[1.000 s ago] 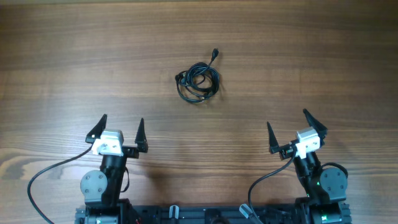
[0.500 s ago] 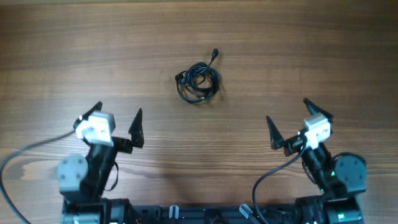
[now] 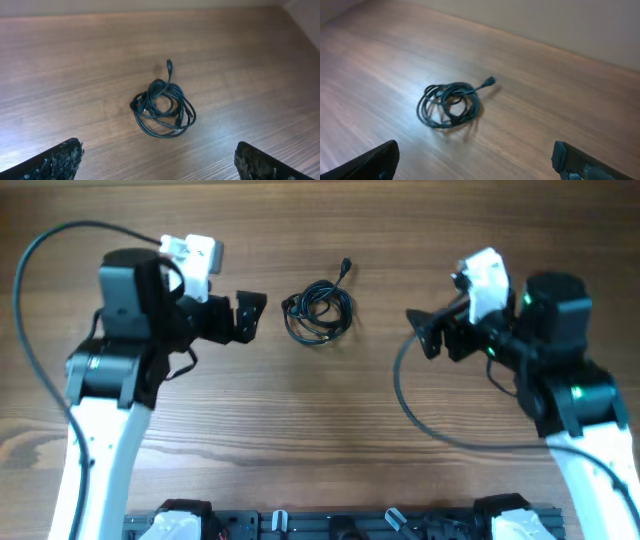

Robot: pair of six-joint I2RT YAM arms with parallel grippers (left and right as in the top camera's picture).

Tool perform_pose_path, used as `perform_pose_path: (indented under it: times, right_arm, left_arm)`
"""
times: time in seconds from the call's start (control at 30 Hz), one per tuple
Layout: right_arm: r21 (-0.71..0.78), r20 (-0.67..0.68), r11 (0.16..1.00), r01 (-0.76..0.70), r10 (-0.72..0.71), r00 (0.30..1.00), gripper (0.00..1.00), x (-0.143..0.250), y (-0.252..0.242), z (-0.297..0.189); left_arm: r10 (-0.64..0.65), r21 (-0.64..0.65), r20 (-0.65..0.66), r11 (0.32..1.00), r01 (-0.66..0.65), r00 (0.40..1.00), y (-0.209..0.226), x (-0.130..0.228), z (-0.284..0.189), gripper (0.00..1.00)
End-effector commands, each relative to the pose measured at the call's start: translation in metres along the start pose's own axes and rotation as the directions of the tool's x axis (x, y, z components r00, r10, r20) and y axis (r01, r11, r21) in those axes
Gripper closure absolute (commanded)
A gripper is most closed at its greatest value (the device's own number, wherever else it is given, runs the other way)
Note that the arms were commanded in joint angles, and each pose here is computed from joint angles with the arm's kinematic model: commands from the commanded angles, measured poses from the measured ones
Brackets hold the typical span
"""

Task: Untangle cables
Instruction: 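Move both grippers toward the black cable bundle, left gripper grasping a loop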

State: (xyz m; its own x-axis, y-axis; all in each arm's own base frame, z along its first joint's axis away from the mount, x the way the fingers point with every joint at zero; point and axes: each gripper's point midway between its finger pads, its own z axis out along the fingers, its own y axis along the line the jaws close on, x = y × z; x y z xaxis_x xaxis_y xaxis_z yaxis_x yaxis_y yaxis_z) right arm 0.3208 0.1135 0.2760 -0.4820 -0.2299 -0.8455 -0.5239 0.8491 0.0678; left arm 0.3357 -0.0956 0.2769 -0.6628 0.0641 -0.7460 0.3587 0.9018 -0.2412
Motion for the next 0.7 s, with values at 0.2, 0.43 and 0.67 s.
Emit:
perform_pose_path:
  times: [0.2, 0.43, 0.67]
  right_arm:
    - [-0.268, -0.078, 0.961, -0.074, 0.055, 0.995, 0.00, 0.008, 0.031, 0.038]
    - [-0.340, -0.115, 0.928, -0.152, 0.119, 0.986, 0.06, 0.012, 0.039, 0.049]
    - [-0.184, -0.179, 0.940, -0.288, 0.256, 0.950, 0.22, 0.024, 0.015, 0.061]
  left_arm:
    - [-0.073, 0.126, -0.161, 0.988, 0.094, 0.984, -0.004, 0.021, 0.064, 0.00]
    - [-0.368, -0.033, -0.141, 0.930, 0.367, 0.919, 0.028, 0.019, 0.132, 0.16]
    - [-0.475, -0.114, -0.108, 0.879, 0.463, 0.873, 0.020, 0.030, 0.189, 0.36]
